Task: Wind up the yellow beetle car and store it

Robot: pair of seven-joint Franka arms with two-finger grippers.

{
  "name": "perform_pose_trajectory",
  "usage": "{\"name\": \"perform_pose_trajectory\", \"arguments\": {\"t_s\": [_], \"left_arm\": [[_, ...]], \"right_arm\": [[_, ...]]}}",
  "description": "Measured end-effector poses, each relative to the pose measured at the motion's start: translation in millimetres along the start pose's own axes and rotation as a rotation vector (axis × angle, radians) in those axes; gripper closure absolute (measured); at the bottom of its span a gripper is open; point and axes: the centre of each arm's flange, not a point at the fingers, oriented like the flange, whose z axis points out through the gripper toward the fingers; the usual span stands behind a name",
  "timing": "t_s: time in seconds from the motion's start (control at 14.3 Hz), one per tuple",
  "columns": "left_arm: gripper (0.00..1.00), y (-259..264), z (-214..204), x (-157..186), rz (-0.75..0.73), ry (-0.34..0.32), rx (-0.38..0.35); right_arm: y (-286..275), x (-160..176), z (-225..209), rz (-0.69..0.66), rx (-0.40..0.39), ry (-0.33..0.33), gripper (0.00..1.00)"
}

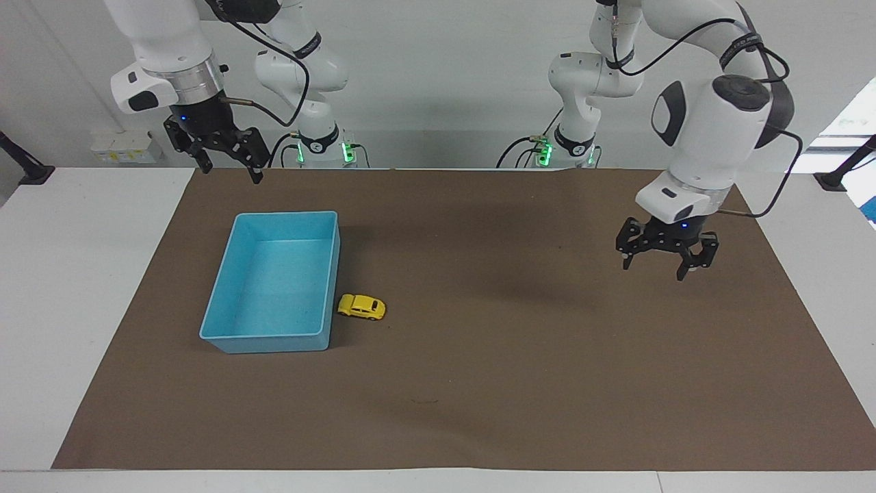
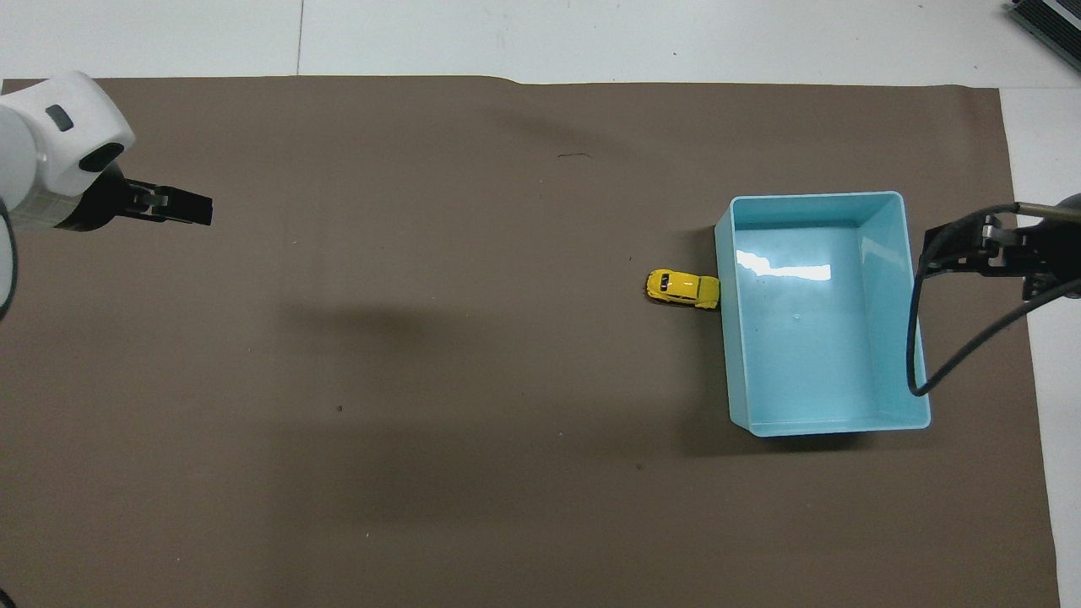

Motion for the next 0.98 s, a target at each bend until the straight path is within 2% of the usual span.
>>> {"name": "perform_pose_trajectory", "arguments": {"t_s": [0.21,0.56,0.98], "left_arm": [[0.0,1.2,-30.1,-22.8,-0.039,-0.068,-0.007],[0.0,-6.7,-82.8,-55.7,-0.057,-0.104,-0.011],[0.0,-11.5,-90.5,-61.5,-0.075,-0.145,-0.011]], "right_arm": [[0.0,0.0,0.0,0.0,0.0,0.0,0.0],[0.0,0.0,0.0,0.0,0.0,0.0,0.0],[7.1,2.0,0.4,0.013,0.0,-0.001,0.0]]}}
